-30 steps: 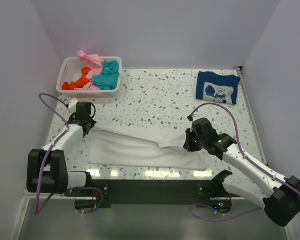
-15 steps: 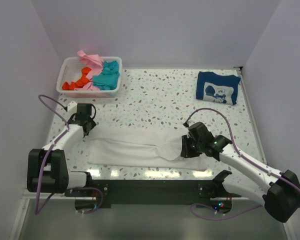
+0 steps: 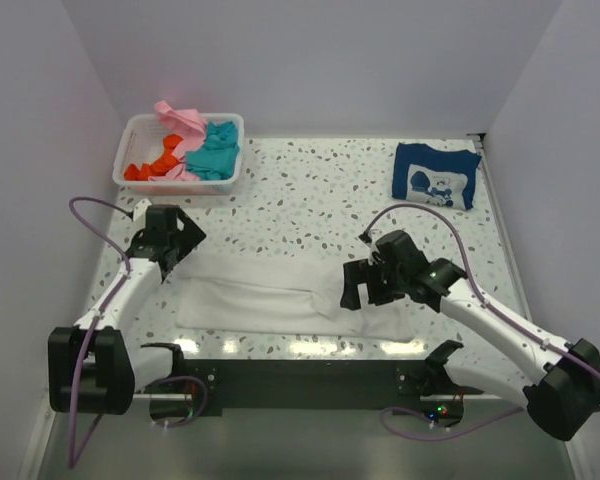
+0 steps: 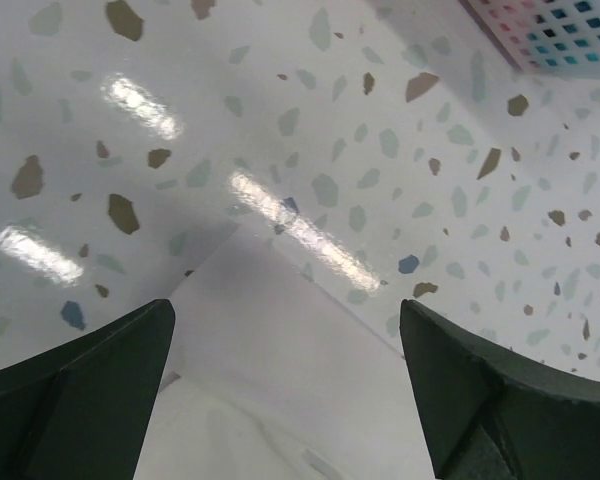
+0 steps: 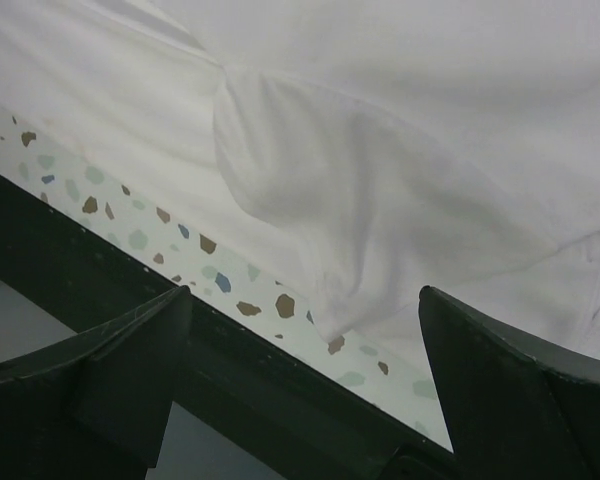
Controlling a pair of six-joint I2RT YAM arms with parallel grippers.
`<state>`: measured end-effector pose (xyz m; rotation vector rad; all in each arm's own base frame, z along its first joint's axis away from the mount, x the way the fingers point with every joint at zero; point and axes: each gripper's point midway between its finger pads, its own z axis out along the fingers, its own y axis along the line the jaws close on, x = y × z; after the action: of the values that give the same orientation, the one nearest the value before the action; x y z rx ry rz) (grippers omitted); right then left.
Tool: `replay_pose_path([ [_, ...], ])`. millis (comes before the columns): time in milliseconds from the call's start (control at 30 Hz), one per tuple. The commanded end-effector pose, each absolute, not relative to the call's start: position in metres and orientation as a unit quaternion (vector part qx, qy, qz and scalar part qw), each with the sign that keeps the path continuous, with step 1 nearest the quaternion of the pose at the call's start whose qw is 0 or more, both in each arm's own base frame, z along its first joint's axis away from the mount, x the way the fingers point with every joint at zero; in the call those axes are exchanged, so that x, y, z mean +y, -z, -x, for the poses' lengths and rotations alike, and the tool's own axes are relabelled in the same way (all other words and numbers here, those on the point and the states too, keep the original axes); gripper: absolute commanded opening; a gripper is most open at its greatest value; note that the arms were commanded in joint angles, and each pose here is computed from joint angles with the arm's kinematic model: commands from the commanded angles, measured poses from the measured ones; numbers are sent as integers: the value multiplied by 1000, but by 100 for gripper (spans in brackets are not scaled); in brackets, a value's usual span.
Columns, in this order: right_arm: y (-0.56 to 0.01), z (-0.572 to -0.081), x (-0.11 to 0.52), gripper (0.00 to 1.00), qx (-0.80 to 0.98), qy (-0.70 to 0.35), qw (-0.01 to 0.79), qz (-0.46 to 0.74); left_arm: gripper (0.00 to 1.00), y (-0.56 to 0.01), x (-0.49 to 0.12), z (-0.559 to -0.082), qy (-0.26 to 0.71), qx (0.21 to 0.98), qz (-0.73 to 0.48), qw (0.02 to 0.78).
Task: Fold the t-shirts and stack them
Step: Fold the tshirt
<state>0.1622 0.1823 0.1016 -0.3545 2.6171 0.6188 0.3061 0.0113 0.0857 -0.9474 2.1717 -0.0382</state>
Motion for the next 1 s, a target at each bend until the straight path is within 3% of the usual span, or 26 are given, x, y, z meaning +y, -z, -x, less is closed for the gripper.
replay_pose_path([
  [0, -106, -174, 195, 99, 941, -234, 216, 112, 100, -84, -25, -321, 116, 860, 329, 373],
  [167, -64, -188, 169, 99, 973, -136, 184, 10, 100, -51, -35, -315, 125, 882, 309, 333],
  [500, -15, -223, 143, 99, 982, -100, 155, -48, 100, -16, -21, -284, 66, 902, 318, 284],
  [967, 2, -357, 148, 99, 975, -119, 173, -75, 100, -12, -47, -245, 106, 899, 321, 277],
])
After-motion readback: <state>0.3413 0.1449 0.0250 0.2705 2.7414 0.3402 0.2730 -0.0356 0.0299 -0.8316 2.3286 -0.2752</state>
